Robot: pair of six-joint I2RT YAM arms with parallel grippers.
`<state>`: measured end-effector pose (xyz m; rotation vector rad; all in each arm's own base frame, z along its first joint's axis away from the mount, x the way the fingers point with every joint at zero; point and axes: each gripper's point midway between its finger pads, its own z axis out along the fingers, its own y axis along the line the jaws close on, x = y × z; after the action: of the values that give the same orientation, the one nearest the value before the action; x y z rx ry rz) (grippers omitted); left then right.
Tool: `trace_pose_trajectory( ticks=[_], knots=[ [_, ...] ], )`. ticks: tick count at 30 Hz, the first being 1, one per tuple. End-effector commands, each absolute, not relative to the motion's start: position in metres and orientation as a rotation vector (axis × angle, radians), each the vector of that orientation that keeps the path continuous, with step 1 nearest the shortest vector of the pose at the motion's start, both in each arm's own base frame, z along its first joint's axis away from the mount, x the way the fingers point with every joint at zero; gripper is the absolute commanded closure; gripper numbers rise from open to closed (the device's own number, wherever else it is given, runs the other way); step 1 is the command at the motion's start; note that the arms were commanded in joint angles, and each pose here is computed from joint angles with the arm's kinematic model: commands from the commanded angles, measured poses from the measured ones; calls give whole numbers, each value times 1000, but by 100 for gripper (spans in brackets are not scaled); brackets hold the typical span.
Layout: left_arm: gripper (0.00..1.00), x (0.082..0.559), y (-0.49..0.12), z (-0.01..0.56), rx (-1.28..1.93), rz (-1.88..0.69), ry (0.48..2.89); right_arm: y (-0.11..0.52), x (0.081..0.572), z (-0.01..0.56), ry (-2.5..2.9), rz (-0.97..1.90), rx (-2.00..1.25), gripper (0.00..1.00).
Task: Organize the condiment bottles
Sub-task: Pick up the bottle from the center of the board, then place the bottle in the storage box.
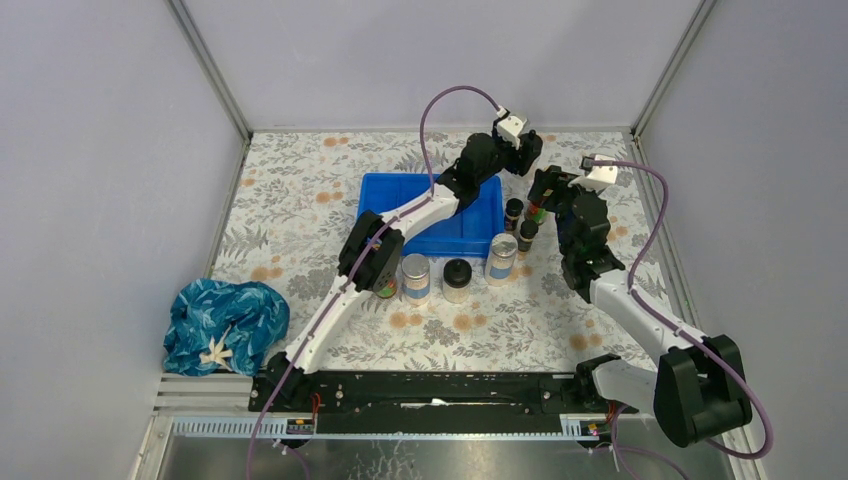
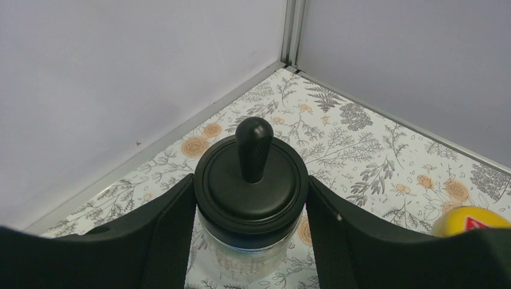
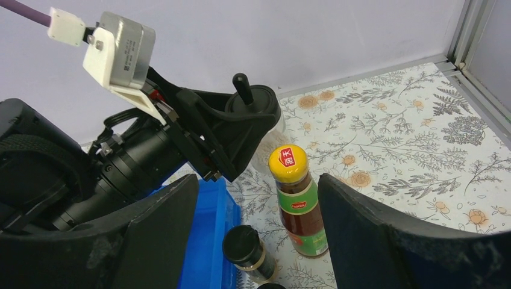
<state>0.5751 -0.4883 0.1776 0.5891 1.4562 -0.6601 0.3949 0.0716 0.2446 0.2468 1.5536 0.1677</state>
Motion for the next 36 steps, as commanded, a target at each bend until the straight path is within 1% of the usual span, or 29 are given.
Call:
trace_pose_trajectory(
  ticks=[1,16,36],
  knots=[
    [100,566,-482,274,544,-640,1259,68,388,262,1504,157,263,20],
    [100,552,-470,287,566,-599,1265,68,380,268,1500,174,266,21],
    [100,529,-437,308,541,-551,1268,64,362,271,1510,181,272,21]
  ],
)
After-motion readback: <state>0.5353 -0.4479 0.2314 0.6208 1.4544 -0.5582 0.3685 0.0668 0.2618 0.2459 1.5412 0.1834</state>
